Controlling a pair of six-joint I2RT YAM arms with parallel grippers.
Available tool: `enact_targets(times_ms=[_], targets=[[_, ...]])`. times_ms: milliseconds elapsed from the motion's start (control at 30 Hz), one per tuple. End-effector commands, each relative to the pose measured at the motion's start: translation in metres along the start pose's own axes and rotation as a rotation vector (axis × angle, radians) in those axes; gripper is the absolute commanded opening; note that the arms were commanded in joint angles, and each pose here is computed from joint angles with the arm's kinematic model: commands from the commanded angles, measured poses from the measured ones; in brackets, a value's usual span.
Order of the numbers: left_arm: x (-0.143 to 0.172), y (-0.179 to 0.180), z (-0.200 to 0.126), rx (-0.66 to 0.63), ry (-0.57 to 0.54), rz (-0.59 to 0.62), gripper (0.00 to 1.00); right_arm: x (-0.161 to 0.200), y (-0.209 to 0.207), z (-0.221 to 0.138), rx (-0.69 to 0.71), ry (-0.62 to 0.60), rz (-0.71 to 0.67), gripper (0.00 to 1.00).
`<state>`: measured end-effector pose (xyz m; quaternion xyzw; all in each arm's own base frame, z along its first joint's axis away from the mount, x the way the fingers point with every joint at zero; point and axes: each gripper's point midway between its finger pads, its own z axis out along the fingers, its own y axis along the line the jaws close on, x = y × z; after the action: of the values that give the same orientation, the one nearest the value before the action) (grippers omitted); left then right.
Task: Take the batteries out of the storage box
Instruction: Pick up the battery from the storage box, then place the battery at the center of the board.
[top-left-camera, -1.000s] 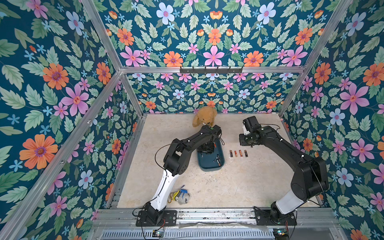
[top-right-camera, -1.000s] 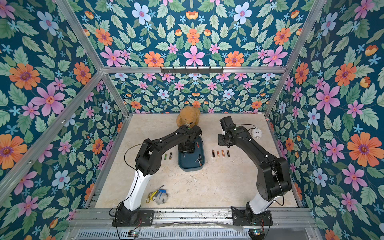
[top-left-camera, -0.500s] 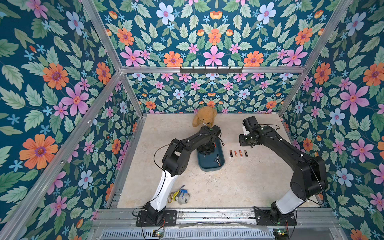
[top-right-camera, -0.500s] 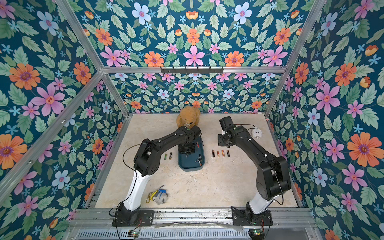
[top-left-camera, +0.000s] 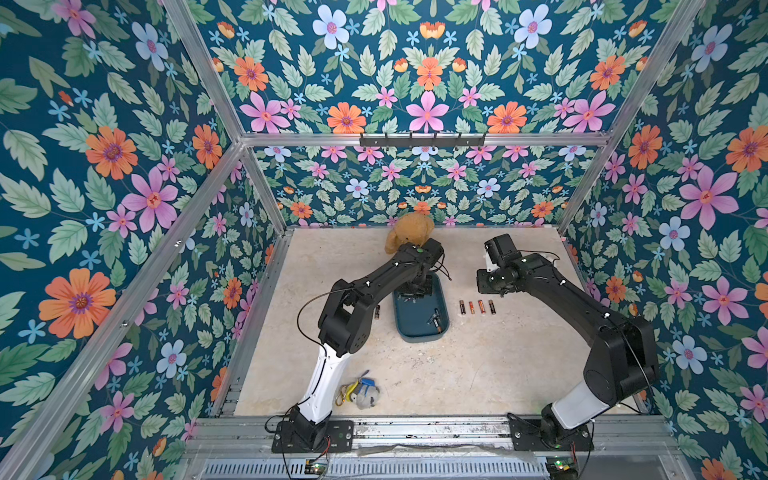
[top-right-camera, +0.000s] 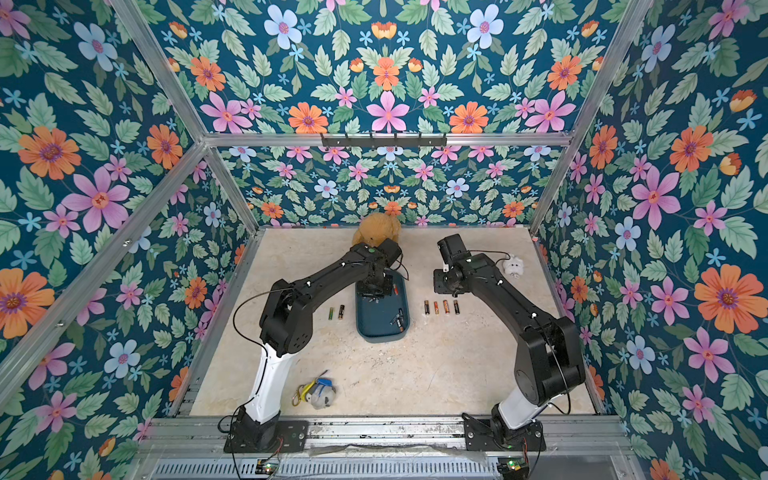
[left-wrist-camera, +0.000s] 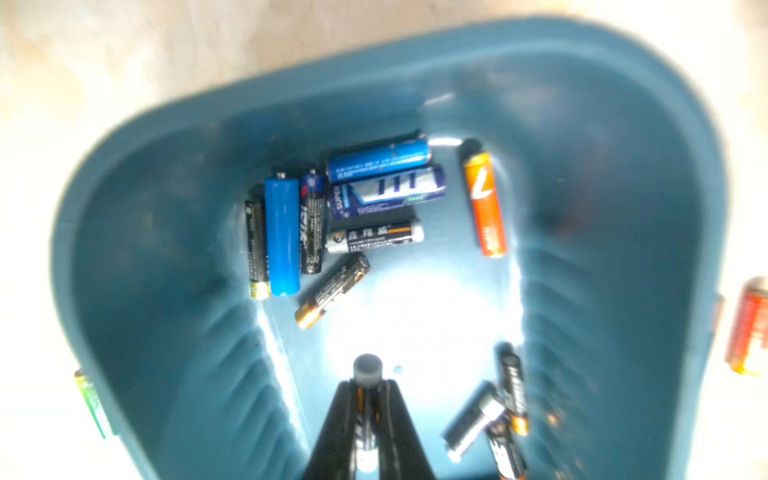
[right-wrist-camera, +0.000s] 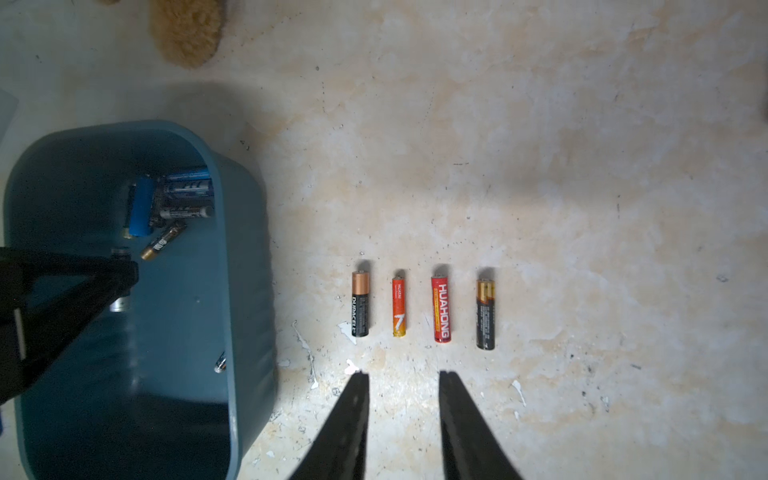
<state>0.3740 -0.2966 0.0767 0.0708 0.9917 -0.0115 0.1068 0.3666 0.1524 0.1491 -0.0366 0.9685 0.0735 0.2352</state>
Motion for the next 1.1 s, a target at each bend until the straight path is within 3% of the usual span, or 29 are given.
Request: enact_targets(times_ms=[0,400,667,900,1067], targets=[[-0.002,0.004,-0.012,0.001,-0.007,0.017,0.14,0.0,0.0,-0.004,-0.004,-0.011,0.031,0.35],[-0.012,0.028,-0.05,0.027,-0.056,-0.006,0.14,0.001,0.0,-0.005,-0.003,-0.012,0.036,0.35],[-0.006,0.078,-0.071,-0.004,-0.067,-0.053,0.14,-0.003,0.001,-0.003,0.0,-0.008,0.03,0.35],[0.009,0.127,-0.062,-0.08,-0.045,-0.051,0.14,-0.004,0.001,0.0,0.011,0.0,0.03,0.35],[0.026,0.155,-0.039,-0.12,0.0,-0.066,0.14,-0.001,-0.001,0.001,0.019,0.009,0.028,0.35]])
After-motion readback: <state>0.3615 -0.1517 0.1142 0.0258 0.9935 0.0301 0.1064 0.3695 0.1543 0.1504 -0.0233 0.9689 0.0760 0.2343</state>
